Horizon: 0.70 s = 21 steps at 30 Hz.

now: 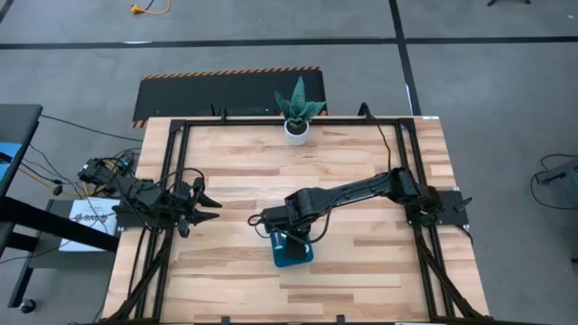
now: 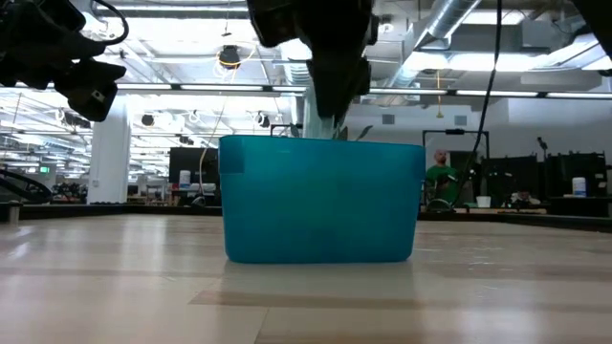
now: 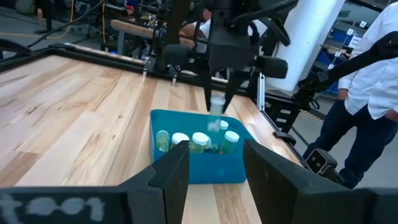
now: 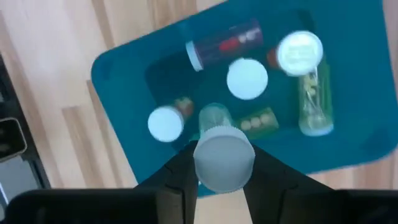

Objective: Pick and place pill bottles into a basket
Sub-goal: Put the blue pill bottle into the blue bin

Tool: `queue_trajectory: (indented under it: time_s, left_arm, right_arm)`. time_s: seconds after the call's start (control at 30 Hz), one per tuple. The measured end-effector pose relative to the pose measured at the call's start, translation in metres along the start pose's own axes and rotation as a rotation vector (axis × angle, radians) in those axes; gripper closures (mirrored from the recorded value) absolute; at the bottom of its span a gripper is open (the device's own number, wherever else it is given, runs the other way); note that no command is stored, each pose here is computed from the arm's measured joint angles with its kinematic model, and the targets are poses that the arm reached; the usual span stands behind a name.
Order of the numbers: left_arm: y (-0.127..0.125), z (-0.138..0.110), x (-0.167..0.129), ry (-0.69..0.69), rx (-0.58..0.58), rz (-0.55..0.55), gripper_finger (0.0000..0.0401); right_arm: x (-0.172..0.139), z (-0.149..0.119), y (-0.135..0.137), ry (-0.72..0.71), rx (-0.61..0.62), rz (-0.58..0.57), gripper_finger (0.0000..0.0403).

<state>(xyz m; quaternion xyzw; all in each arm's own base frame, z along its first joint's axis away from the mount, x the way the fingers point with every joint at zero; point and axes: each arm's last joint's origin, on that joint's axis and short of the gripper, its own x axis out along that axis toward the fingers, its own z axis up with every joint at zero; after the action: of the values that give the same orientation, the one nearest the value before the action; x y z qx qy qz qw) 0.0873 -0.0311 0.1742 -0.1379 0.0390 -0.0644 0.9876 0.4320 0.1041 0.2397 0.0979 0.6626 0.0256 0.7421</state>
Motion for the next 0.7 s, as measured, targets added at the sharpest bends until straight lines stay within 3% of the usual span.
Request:
queue_trajectory:
  time_s: [0.2, 0.47, 0.7]
  left_arm:
    - [0.000, 0.000, 0.000, 0.001, 0.000, 0.000, 0.0262]
    - [0.000, 0.000, 0.000, -0.002, -0.001, -0.001, 0.0262]
    - [0.000, 0.000, 0.000, 0.000, 0.000, 0.000, 0.0262]
  right_arm:
    - [0.022, 0.005, -0.002, 0.018, 0.004, -0.040, 0.0309]
    - [0.024, 0.010, -0.004, -0.024, 0.006, -0.040, 0.0308]
    - [0.023, 0.013, -0.011, -0.031, 0.027, -0.056, 0.0268]
